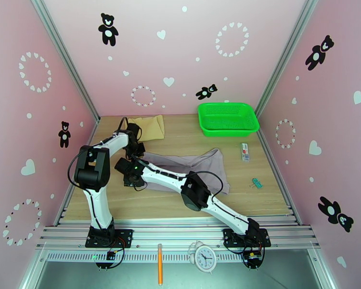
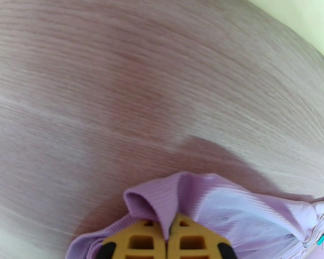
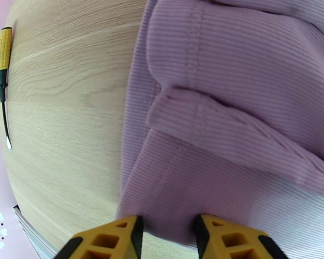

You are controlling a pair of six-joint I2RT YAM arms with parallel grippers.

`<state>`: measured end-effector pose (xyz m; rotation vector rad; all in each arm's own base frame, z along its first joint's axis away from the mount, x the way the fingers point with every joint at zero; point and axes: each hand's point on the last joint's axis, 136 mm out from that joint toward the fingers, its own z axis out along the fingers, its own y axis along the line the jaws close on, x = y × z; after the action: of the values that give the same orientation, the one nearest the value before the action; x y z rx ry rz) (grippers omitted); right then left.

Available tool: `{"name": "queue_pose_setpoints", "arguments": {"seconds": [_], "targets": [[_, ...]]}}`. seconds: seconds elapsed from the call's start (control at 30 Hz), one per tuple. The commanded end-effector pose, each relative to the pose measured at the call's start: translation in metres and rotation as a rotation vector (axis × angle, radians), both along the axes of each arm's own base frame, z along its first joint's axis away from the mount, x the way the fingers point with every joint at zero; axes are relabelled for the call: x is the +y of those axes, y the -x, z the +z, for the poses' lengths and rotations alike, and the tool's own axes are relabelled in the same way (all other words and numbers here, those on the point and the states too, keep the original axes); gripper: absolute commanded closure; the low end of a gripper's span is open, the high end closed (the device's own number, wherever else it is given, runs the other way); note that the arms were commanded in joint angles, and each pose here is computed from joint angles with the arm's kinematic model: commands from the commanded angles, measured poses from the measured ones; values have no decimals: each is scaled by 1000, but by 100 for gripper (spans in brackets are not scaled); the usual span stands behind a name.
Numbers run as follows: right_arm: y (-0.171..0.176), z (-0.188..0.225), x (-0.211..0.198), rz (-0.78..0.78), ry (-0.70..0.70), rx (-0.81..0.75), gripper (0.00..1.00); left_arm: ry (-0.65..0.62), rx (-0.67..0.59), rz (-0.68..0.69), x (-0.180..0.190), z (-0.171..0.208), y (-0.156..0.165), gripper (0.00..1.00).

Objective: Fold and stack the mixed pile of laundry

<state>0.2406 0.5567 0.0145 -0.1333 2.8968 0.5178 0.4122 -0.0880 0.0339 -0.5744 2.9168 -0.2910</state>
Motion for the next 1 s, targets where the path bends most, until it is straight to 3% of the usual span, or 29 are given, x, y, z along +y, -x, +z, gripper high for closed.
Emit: {"name": "queue_pose_setpoints", "arguments": {"seconds": [0.0,0.3,0.5,0.87,0.97], "targets": [[46,-109,-86,11,418,179,55,40,-3,6,-2,12,9,100],[58,-119,-98,61,484,193,53,54,3,-1,-3,12,19,100],[65,-130,-125,64,587,232,72,65,7,-3,-5,12,22,100],[60,-106,-170,35,624,194,71,56,43,-14,-15,-8,43,100],[58,-100,-182,48,654,170,75,51,57,-35,-26,-15,48,100]]}}
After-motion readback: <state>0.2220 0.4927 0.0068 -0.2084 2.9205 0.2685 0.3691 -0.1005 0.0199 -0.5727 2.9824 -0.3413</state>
